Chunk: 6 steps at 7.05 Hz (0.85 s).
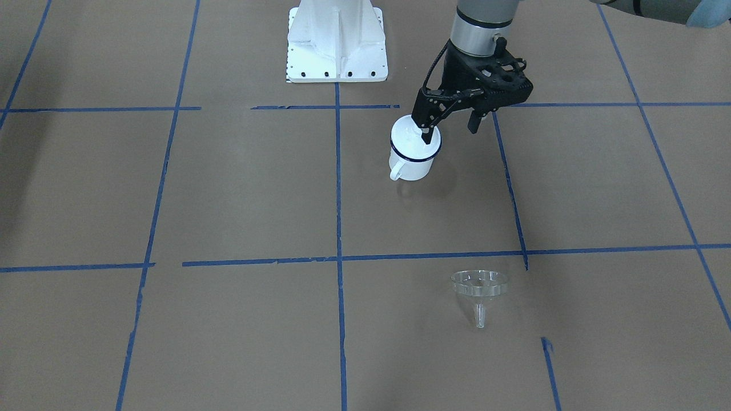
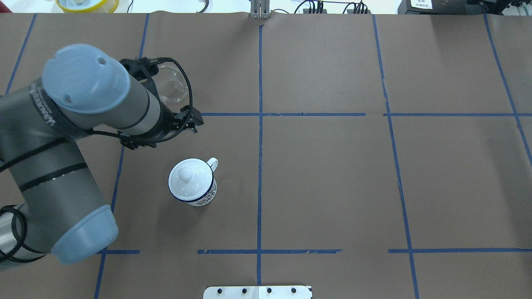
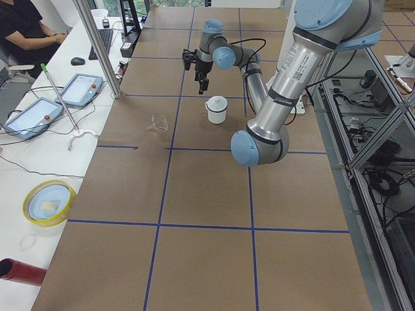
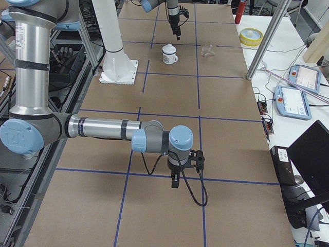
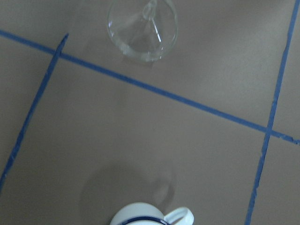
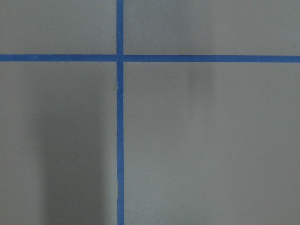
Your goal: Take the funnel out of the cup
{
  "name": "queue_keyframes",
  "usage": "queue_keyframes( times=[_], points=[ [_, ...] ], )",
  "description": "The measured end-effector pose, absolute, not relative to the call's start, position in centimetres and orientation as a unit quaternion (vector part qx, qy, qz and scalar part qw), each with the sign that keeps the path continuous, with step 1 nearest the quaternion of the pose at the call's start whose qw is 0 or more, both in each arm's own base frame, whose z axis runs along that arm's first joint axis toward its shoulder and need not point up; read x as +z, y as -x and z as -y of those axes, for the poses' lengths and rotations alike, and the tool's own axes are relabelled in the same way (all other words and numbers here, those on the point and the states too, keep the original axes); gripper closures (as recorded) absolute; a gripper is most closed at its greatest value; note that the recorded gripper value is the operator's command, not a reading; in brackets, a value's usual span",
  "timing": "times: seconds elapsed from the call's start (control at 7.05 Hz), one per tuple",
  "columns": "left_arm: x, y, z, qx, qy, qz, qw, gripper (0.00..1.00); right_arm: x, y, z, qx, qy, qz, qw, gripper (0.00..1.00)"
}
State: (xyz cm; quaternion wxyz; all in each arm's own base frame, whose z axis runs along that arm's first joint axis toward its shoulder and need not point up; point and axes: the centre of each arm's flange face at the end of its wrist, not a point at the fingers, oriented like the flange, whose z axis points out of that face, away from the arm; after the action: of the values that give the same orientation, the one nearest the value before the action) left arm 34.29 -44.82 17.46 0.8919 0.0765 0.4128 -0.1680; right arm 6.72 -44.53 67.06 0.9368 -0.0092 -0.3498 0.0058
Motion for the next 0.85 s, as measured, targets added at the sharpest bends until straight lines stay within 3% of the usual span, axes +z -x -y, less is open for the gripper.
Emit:
queue_keyframes(
  times=[0.28, 0.85],
  points=[
    [19.2, -27.7, 49.4, -0.121, -0.153, -0.4, 0.896, 0.0, 67.1, -6.7, 44.5, 0.006, 0.009, 0.35, 0.937, 0.0],
    [36.7, -11.1, 59.9, 0.038, -0.187, -0.362, 0.912, 0.0, 67.0, -6.7, 44.5, 0.006, 0.009, 0.35, 0.937, 0.0]
  ],
)
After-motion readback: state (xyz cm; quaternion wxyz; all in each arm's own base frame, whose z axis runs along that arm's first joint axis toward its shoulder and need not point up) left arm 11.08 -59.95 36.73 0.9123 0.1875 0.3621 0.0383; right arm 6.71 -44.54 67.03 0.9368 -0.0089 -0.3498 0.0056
